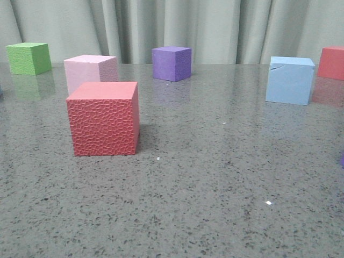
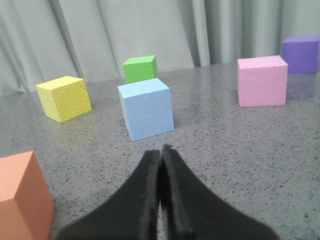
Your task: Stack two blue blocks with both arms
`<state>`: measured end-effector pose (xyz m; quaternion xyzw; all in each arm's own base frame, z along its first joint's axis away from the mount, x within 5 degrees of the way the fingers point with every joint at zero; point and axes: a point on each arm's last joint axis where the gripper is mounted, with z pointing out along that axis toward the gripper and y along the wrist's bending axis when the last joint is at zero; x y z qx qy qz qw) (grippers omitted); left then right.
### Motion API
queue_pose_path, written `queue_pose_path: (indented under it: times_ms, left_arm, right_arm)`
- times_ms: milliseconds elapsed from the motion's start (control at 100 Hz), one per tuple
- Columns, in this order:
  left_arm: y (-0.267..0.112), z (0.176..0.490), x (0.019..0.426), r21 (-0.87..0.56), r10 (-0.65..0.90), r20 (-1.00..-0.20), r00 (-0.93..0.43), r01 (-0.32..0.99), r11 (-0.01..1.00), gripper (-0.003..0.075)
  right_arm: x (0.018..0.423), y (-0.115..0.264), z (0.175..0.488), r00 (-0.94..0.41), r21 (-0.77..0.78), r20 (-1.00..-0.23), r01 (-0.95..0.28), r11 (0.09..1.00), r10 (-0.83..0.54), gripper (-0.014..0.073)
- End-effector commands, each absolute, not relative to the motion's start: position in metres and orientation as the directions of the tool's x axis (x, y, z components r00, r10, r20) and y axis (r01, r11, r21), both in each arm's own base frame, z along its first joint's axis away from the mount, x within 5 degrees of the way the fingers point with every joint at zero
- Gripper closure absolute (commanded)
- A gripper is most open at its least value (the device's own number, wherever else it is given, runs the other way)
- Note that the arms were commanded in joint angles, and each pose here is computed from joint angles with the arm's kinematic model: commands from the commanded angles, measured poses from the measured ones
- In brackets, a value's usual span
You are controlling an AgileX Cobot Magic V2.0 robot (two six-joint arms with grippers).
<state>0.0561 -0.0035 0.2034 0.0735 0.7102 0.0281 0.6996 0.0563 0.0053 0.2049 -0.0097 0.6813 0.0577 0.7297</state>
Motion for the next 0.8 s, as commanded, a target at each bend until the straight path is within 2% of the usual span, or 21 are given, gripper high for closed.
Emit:
queue_pose_path:
  times_ms: [0, 260, 530, 670, 790]
  left_arm:
    - [-0.003, 0.205, 0.054, 0.11, 0.105, -0.991, 0.083, 0.053, 0.993, 0.0739]
    - [-0.004, 0.235, 0.053, 0.089, 0.087, -0.996, 0.037, 0.063, 0.994, 0.0739]
    - [-0.005, 0.298, 0.06, 0.09, 0.092, -0.995, -0.025, 0.074, 0.993, 0.0739]
    - [-0.006, 0.327, 0.071, 0.05, 0.062, -0.988, -0.139, 0.084, 0.995, 0.0739]
    - [-0.007, 0.348, 0.083, 0.032, 0.059, -0.954, -0.293, 0.094, 0.995, 0.0739]
  right_arm:
    - [0.05, 0.005, 0.228, 0.202, 0.068, -0.976, -0.105, 0.992, 0.088, 0.0663]
    - [0.046, 0.004, 0.255, 0.129, 0.101, -0.985, -0.104, 0.989, 0.114, 0.0663]
    - [0.05, 0.005, 0.301, 0.01, 0.127, -0.992, -0.102, 0.987, 0.129, 0.0663]
    - [0.054, 0.008, 0.327, -0.079, 0.168, -0.984, -0.11, 0.98, 0.16, 0.0663]
    - [0.059, 0.01, 0.348, -0.174, 0.186, -0.971, -0.112, 0.976, 0.165, 0.0663]
